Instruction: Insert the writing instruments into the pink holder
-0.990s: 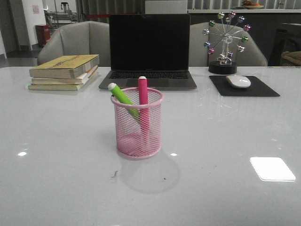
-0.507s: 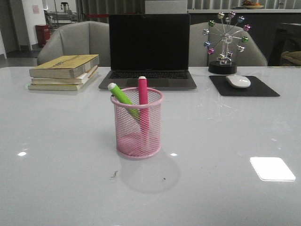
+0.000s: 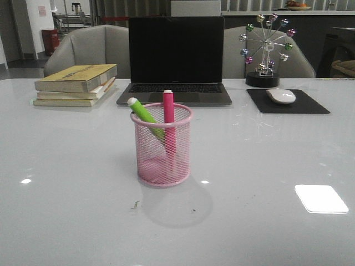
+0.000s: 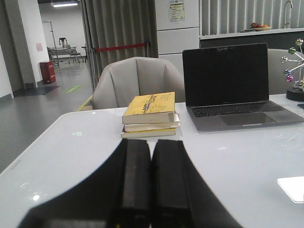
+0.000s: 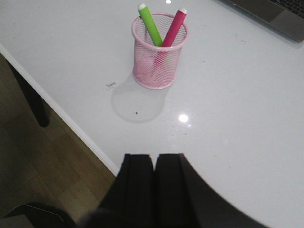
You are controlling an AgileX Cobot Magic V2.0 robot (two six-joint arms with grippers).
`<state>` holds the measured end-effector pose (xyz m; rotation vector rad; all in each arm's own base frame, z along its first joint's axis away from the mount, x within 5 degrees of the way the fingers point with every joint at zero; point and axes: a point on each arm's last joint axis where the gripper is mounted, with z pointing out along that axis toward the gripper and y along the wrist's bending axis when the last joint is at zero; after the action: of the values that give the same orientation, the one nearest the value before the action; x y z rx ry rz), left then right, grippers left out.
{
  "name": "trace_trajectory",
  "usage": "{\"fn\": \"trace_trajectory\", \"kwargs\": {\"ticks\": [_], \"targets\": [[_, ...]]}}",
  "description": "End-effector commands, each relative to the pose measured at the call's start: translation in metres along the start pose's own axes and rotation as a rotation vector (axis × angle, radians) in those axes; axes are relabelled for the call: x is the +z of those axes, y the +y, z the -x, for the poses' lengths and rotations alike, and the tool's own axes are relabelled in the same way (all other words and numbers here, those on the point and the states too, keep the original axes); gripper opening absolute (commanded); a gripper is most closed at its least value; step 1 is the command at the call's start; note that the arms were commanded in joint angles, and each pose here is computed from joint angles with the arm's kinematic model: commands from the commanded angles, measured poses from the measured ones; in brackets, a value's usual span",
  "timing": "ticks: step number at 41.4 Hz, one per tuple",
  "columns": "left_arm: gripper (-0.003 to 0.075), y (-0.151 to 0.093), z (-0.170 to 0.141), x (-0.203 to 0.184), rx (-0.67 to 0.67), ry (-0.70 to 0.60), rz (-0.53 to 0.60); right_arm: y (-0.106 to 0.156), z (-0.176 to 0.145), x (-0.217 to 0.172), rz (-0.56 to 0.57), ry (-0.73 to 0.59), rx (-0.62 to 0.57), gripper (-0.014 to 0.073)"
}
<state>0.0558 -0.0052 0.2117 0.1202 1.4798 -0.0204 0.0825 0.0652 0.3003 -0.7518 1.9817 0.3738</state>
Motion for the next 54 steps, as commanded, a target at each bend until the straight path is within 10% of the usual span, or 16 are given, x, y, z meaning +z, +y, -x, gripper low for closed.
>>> {"fn": "trace_trajectory", "kwargs": {"ticks": [1, 29, 46, 54], "targets": [[0.0091, 0.001, 0.009, -0.002, -0.014, -0.113, 0.014, -0.002, 0.015, -0.005, -0.02, -0.102, -0.013, 0.0056], [0.0091, 0.001, 0.009, -0.002, -0.014, -0.113, 0.014, -0.004, 0.013, -0.012, -0.041, -0.142, -0.005, 0.0056], [0.0091, 0.001, 0.009, -0.002, -0.014, -0.113, 0.014, -0.03, -0.049, -0.031, -0.56, -0.564, 0.171, 0.0056], [0.0091, 0.001, 0.009, -0.002, -0.014, -0.113, 0.014, -0.024, -0.086, -0.024, -0.631, -0.66, 0.151, 0.0056]]}}
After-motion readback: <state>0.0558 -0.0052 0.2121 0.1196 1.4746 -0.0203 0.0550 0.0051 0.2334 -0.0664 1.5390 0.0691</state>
